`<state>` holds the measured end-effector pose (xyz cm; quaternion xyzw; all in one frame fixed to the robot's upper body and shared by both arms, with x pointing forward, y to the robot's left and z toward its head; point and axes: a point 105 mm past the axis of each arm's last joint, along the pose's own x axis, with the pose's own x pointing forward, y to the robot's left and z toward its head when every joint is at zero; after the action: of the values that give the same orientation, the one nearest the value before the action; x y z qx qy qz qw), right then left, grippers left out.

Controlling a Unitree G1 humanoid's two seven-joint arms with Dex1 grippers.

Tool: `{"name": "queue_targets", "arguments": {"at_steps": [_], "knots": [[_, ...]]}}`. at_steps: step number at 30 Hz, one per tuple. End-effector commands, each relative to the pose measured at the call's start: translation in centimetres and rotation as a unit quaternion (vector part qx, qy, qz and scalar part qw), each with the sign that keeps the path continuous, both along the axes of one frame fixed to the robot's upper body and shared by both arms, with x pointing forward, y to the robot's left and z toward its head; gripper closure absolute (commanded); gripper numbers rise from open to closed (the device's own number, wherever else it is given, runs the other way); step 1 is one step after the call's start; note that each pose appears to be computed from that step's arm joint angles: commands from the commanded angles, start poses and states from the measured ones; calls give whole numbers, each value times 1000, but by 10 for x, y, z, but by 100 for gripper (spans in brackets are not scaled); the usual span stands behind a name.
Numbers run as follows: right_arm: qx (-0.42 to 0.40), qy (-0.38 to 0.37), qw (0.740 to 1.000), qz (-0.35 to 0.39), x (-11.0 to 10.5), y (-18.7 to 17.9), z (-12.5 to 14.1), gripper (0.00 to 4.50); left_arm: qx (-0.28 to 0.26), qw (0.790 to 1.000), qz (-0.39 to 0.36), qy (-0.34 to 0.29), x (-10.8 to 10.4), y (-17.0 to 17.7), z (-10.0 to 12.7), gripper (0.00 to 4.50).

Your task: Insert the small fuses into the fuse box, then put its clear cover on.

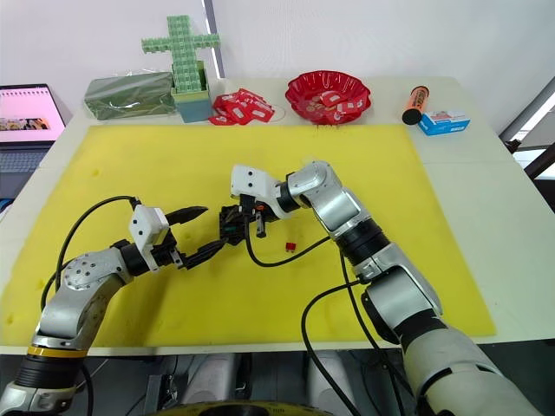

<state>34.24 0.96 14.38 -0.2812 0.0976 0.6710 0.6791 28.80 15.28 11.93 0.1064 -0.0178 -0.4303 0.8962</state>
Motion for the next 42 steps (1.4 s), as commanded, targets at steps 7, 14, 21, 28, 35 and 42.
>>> {"name": "queue_targets", "arguments": {"at_steps": [7,14,21,28,35,42], "knots": [[168,-25,985,-29,-7,-18,82,445,46,998,-39,-18,-12,24,33,0],[160,-76,965,-195,-4,-120,81,273,71,995,66,12,-9,107,56,0],[54,-93,950,-293,-26,-209,33,23,96,984,151,2,-9,159,57,0],[56,-80,932,-350,-31,-227,11,2,93,981,168,-1,-8,166,47,0],[110,-46,912,-393,-26,-232,17,2,90,983,157,-8,0,159,53,0],[110,-88,886,-442,-9,-247,21,2,78,983,161,-26,-2,153,56,0]]}}
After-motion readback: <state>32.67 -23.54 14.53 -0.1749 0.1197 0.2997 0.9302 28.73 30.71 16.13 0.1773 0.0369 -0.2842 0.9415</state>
